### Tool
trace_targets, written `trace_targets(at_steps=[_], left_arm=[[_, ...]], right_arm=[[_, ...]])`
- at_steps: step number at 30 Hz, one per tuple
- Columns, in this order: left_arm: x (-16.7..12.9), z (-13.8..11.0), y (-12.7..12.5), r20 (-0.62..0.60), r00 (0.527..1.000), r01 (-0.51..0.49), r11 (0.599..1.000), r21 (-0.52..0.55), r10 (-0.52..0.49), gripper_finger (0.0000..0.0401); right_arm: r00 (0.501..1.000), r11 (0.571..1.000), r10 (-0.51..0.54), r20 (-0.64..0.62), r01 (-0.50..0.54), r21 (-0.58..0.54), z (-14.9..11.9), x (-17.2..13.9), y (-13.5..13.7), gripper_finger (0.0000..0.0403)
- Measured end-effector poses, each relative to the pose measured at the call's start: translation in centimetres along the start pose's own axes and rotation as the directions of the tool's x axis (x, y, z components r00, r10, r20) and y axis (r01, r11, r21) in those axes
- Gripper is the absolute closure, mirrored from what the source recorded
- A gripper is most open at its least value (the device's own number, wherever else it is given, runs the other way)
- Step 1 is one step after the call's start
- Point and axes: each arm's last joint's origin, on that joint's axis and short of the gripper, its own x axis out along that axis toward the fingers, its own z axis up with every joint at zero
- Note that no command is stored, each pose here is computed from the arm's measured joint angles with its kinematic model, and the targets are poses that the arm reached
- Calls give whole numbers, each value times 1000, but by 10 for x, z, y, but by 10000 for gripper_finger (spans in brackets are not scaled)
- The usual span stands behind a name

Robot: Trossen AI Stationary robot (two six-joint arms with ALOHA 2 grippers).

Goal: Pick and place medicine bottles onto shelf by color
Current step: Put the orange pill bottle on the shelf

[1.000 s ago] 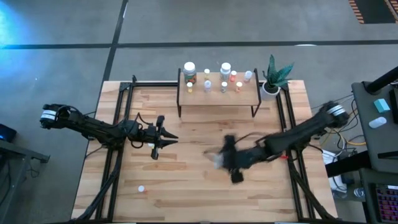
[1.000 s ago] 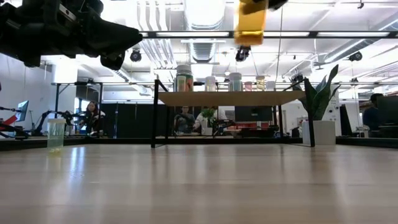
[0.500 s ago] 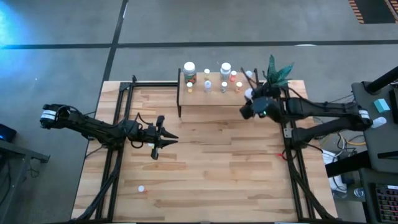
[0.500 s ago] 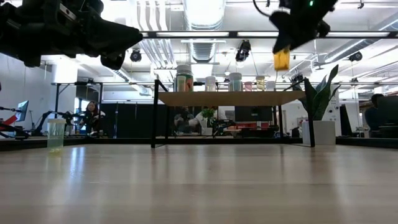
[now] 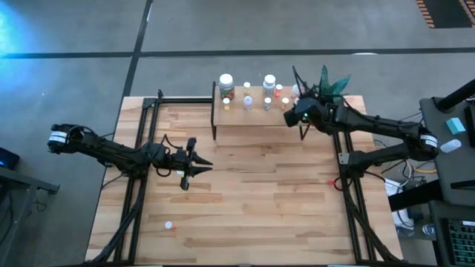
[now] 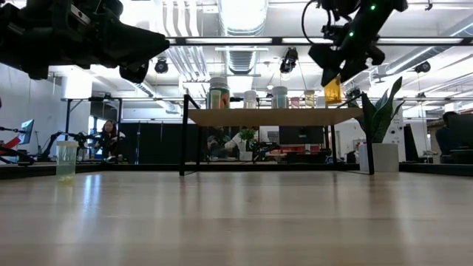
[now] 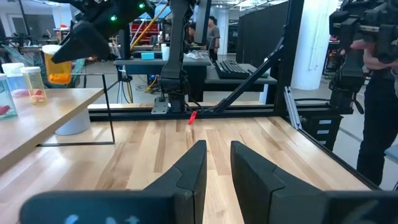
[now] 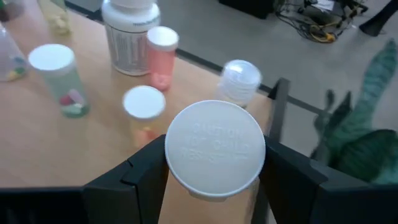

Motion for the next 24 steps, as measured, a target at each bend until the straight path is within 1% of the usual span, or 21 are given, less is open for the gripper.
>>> trace_targets(at_steps=[5,9,13,19,21,24], left_arm=[[0,0,0,0,1000,0,1000,0,0,347],[0,0,0,0,1000,0,1000,0,0,347],[0,0,0,0,1000,0,1000,0,0,347],[0,0,0,0,1000,0,1000,0,0,347],[0,0,0,0,1000,0,1000,0,0,347],[0,0,0,-1,1000,0,1000,0,0,347]], right_arm=[[1000,1000,-21,-17,21,-2,1,11,1,190],[999,1000,12,-42,-11,21,3,17,-1,190],[999,999,4,-53,-2,45,5,21,-8,190],[995,997,34,-90,-28,68,5,29,-12,189],[995,997,28,-91,-22,71,6,32,-12,183],[994,998,27,-108,-20,65,5,35,-12,162]])
